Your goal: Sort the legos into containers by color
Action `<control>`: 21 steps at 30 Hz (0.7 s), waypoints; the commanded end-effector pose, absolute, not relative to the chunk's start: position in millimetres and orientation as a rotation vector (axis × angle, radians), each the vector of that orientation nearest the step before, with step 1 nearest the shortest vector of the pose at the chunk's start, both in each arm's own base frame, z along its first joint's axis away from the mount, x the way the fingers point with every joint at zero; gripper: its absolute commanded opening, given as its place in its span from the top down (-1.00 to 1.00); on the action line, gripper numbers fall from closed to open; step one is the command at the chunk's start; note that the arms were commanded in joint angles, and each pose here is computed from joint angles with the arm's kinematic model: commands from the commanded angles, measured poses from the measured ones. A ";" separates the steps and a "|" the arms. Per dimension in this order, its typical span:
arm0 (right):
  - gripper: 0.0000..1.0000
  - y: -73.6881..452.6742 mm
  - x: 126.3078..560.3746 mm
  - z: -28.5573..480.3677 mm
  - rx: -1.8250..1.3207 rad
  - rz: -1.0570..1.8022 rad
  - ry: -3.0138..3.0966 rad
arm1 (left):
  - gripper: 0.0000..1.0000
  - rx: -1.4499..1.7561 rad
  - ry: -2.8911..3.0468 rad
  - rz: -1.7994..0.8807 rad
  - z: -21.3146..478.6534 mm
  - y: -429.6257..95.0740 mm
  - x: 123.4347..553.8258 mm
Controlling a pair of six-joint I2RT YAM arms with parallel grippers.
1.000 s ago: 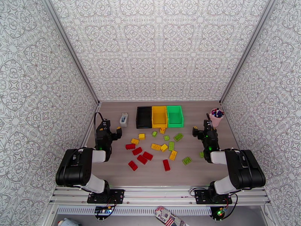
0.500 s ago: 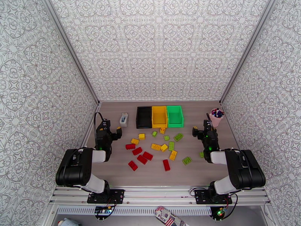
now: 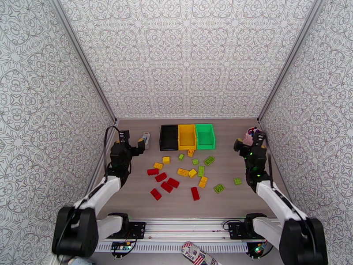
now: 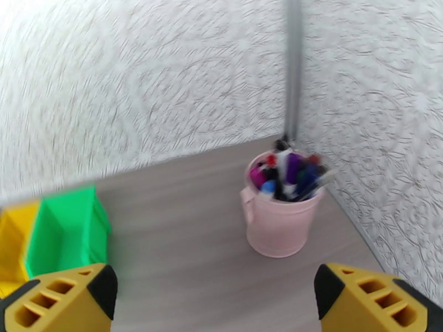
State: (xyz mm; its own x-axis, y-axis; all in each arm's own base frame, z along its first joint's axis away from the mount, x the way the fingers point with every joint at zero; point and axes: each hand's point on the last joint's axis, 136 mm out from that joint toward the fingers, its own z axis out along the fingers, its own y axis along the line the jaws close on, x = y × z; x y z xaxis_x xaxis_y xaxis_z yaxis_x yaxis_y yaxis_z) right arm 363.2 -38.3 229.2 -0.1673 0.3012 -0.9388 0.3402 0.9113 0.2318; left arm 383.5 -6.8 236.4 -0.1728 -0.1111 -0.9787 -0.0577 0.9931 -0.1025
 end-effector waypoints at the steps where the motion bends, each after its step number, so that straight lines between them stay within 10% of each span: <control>1: -0.94 -36.1 327.5 194.5 0.683 0.030 2.008 | -0.99 -0.402 1.798 -0.228 241.1 2.1 359.0; 5: -0.53 19.8 313.3 187.1 0.583 0.379 2.193 | -0.99 -0.625 1.763 -0.605 260.1 2.3 337.4; 10: -0.51 68.6 284.0 148.3 0.576 0.663 2.420 | -0.99 -0.687 1.747 -0.998 278.7 -10.7 317.6; 21: -0.40 100.2 213.5 87.2 0.606 0.549 2.648 | -0.99 -0.296 2.072 -0.994 304.3 -150.5 252.0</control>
State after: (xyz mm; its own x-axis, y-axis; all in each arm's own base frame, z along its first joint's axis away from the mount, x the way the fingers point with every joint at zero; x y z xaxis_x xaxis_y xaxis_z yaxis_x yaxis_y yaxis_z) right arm 233.5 107.7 105.5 -0.8489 0.4197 -0.3213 0.2341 0.8435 0.4835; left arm 264.9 -131.4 341.5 -0.5735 -0.5651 -0.5931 0.2149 0.5949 -0.7746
